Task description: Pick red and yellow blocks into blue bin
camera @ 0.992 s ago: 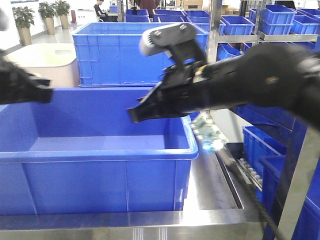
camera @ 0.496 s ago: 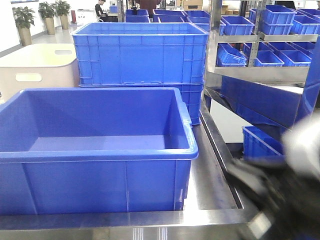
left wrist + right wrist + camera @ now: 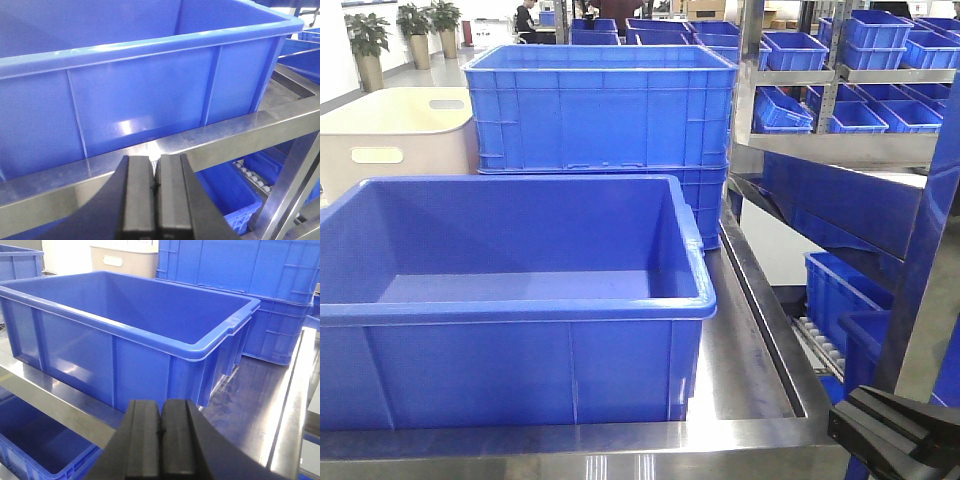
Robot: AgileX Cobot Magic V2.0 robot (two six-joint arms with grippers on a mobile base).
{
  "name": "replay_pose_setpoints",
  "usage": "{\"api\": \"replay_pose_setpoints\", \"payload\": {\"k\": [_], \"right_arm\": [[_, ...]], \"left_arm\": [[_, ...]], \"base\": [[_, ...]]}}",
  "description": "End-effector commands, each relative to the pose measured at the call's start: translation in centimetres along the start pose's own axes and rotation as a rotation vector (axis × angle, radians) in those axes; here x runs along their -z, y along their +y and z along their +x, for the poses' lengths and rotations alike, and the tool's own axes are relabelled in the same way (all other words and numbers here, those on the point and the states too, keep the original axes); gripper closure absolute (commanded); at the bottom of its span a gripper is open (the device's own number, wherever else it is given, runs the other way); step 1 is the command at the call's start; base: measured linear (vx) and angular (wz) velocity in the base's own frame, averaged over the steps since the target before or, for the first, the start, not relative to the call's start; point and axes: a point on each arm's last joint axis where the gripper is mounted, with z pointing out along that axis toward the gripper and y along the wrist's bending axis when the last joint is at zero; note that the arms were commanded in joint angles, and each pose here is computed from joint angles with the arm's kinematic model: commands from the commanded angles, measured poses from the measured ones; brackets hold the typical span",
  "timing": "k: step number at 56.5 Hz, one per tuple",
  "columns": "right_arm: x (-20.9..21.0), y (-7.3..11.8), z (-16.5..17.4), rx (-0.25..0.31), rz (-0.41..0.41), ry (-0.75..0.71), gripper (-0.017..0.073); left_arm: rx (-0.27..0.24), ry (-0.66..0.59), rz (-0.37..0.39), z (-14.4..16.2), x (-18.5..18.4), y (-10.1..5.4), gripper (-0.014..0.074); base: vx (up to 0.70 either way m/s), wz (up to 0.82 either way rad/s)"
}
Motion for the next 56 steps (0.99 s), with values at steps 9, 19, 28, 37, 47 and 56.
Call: {"api": "replay_pose_setpoints", "payload": {"k": [9, 19, 28, 37, 47, 56], "right_arm": [[0.3, -0.3, -1.8, 0.008, 0.024, -0.12, 0.057], [0.3, -0.3, -1.8, 0.008, 0.024, -0.12, 0.0569], [0.3, -0.3, -1.8, 0.008, 0.024, -0.12, 0.0569], [0.3, -0.3, -1.8, 0.008, 0.023, -0.119, 0.0569], [0.3, -0.3, -1.8, 0.008, 0.024, -0.12, 0.0569], [0.3, -0.3, -1.8, 0.008, 0.022, -0.112, 0.0569]], "left_arm": [[0.016, -0.094, -0.013, -1.4, 0.3, 0.1, 0.06], [0.015, -0.092, -0.014, -1.3, 0.2, 0.1, 0.06], [-0.104, -0.161, -0.11, 0.9, 0.9, 0.8, 0.06], [-0.08, -0.263, -0.198, 7.2, 1.4, 1.4, 0.06], [-0.096, -0.323, -0.245, 12.2, 1.1, 1.6, 0.06], [-0.091, -0.287, -0.239, 12.1, 0.9, 1.6, 0.06]], "base": [[0.0, 0.0], [0.0, 0.0], [0.0, 0.0], [0.0, 0.0], [0.0, 0.0], [0.0, 0.0]]}}
